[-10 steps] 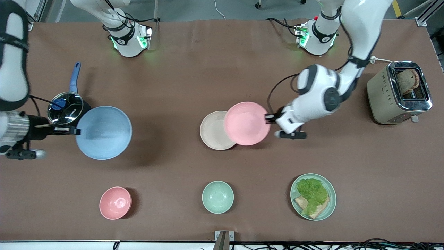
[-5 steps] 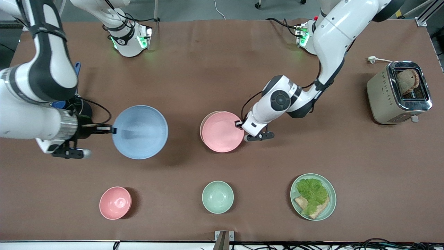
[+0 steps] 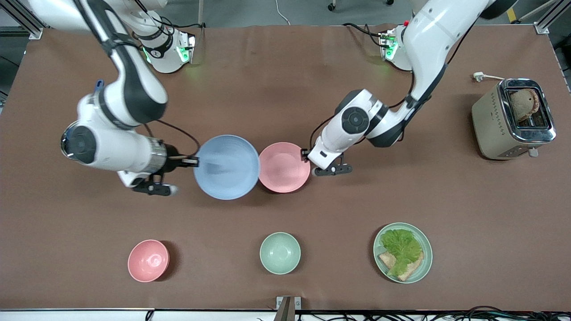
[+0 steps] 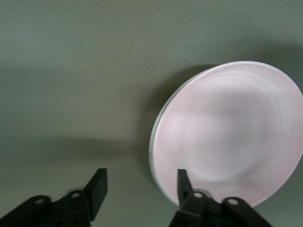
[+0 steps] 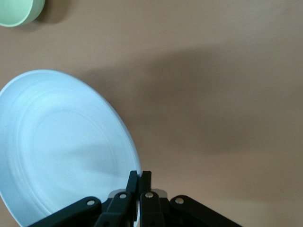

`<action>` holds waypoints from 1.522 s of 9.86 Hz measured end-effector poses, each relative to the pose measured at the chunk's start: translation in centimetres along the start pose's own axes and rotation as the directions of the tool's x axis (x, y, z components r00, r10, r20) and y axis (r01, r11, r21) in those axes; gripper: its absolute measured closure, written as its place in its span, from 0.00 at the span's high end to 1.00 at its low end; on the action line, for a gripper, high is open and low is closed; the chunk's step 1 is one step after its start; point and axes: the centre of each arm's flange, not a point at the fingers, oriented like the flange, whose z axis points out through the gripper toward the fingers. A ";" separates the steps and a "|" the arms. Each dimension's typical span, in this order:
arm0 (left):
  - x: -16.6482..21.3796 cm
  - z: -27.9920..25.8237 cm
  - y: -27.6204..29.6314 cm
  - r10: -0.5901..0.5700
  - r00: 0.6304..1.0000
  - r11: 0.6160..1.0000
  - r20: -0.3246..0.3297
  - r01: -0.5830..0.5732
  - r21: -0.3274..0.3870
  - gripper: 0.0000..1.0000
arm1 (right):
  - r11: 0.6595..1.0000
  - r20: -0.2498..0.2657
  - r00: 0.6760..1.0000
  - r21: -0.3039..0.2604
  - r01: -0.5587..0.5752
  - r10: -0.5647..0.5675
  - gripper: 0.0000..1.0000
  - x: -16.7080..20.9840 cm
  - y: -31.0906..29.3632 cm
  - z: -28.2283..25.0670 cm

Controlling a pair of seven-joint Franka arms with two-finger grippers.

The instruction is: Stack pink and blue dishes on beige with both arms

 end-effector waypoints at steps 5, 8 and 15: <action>6.2 -18.6 -14.8 0.161 0.975 0.972 -0.155 -0.129 0.198 1.00 | 0.997 -0.052 0.998 0.069 0.024 -0.020 0.04 -3.4 -6.2 10.3; 5.8 -28.7 -22.1 0.213 0.959 0.959 -0.186 -0.168 0.229 1.00 | 0.996 -0.076 0.997 0.077 0.037 -0.031 0.04 -5.5 -6.9 16.4; 0.6 -45.5 -29.6 0.219 0.964 0.964 -0.149 -0.191 0.185 1.00 | 0.997 -0.087 0.995 0.055 0.047 -0.042 0.19 -5.1 -6.0 18.3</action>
